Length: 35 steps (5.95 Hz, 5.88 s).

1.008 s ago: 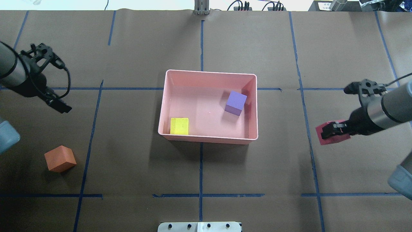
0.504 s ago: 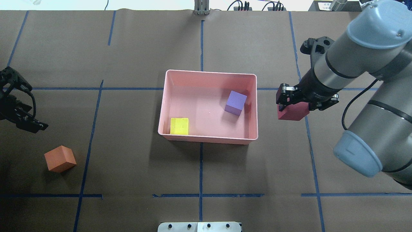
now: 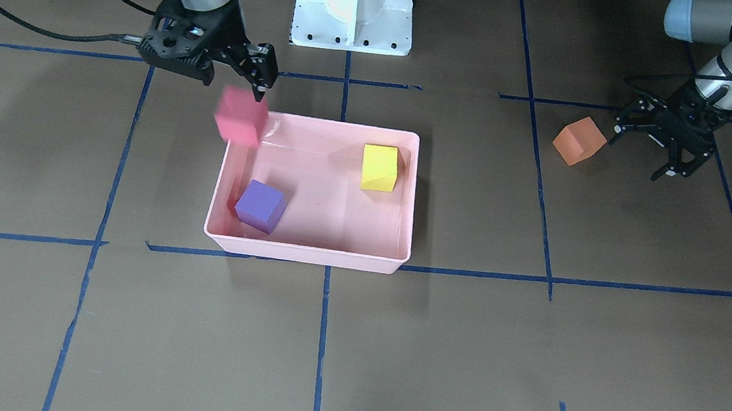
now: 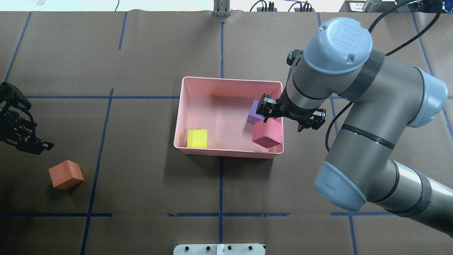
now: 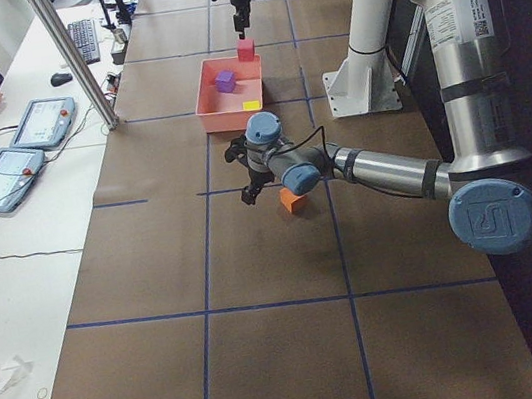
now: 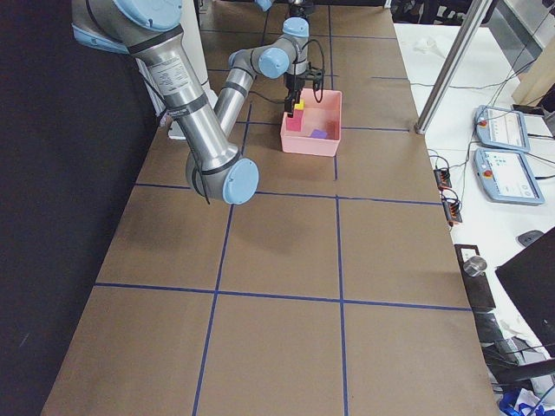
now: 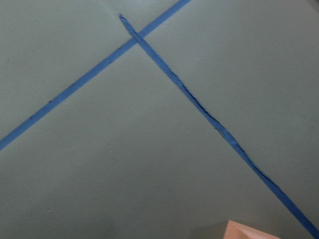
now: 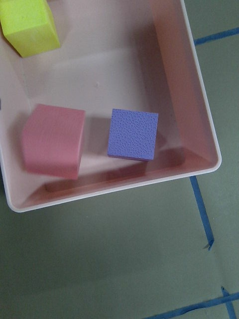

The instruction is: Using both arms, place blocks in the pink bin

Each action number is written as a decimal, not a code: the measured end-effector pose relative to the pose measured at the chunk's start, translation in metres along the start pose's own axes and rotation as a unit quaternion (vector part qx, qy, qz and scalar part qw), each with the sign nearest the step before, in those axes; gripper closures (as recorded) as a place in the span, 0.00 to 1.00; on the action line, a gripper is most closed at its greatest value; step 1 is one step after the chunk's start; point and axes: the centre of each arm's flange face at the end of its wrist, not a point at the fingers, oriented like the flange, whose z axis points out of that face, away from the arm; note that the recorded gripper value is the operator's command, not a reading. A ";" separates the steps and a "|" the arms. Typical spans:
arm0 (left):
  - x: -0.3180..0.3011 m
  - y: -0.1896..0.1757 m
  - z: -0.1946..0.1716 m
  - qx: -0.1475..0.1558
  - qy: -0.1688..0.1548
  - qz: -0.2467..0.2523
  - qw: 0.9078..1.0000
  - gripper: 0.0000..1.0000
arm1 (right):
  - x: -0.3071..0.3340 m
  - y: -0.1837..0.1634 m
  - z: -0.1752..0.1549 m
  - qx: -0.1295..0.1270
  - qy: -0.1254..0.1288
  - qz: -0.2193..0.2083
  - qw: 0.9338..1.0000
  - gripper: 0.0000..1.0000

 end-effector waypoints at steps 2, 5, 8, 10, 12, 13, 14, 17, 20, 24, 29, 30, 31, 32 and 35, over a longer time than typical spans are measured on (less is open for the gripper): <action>0.030 0.010 0.026 -0.013 0.022 0.035 0.999 0.00 | 0.002 0.003 -0.005 0.003 -0.003 -0.019 1.000 0.00; 0.058 0.027 0.050 -0.029 0.040 0.063 0.997 0.00 | 0.016 0.002 -0.007 0.004 -0.001 -0.032 0.999 0.00; 0.067 0.040 0.074 -0.054 0.051 0.071 0.995 0.05 | 0.020 0.000 -0.005 0.004 0.002 -0.031 1.000 0.00; 0.070 0.043 0.084 -0.064 0.056 0.072 0.994 0.29 | 0.023 -0.001 -0.002 0.004 0.005 -0.031 0.999 0.00; 0.073 0.037 0.087 -0.064 0.060 0.074 0.993 0.34 | 0.025 -0.004 -0.004 0.006 0.004 -0.044 0.999 0.00; 0.077 0.031 0.085 -0.059 0.062 0.076 0.993 0.34 | 0.032 -0.015 -0.008 0.005 0.004 -0.062 0.998 0.00; 0.080 0.024 0.080 -0.051 0.064 0.078 0.994 0.34 | 0.048 -0.033 -0.014 -0.005 0.002 -0.081 0.997 0.00; 0.101 -0.067 0.046 -0.029 0.047 0.045 0.997 0.33 | 0.131 -0.094 -0.019 -0.019 0.020 -0.162 0.986 0.00; 0.178 -0.218 0.000 -0.037 0.032 -0.047 0.998 0.33 | 0.279 -0.157 -0.018 -0.040 0.057 -0.264 0.962 0.00; 0.263 -0.392 0.002 -0.035 0.014 -0.185 0.982 0.00 | 0.465 -0.177 -0.043 -0.063 0.038 -0.330 0.941 0.00; 0.198 -0.363 0.011 -0.046 -0.025 -0.137 0.989 0.00 | 0.570 -0.149 -0.051 -0.069 0.036 -0.300 0.951 0.00; 0.134 -0.336 0.005 -0.061 -0.040 -0.098 0.993 0.00 | 0.581 -0.147 -0.049 -0.072 0.035 -0.288 0.954 0.00; 0.066 -0.308 -0.009 -0.074 -0.047 -0.063 0.994 0.00 | 0.587 -0.147 -0.046 -0.075 0.033 -0.279 0.957 0.00; -0.009 -0.266 -0.029 -0.088 -0.044 -0.054 0.994 0.00 | 0.590 -0.149 -0.043 -0.077 0.031 -0.273 0.958 0.00; -0.199 -0.062 -0.098 -0.107 -0.051 -0.168 0.979 0.00 | 0.590 -0.158 -0.039 -0.079 0.028 -0.267 0.960 0.00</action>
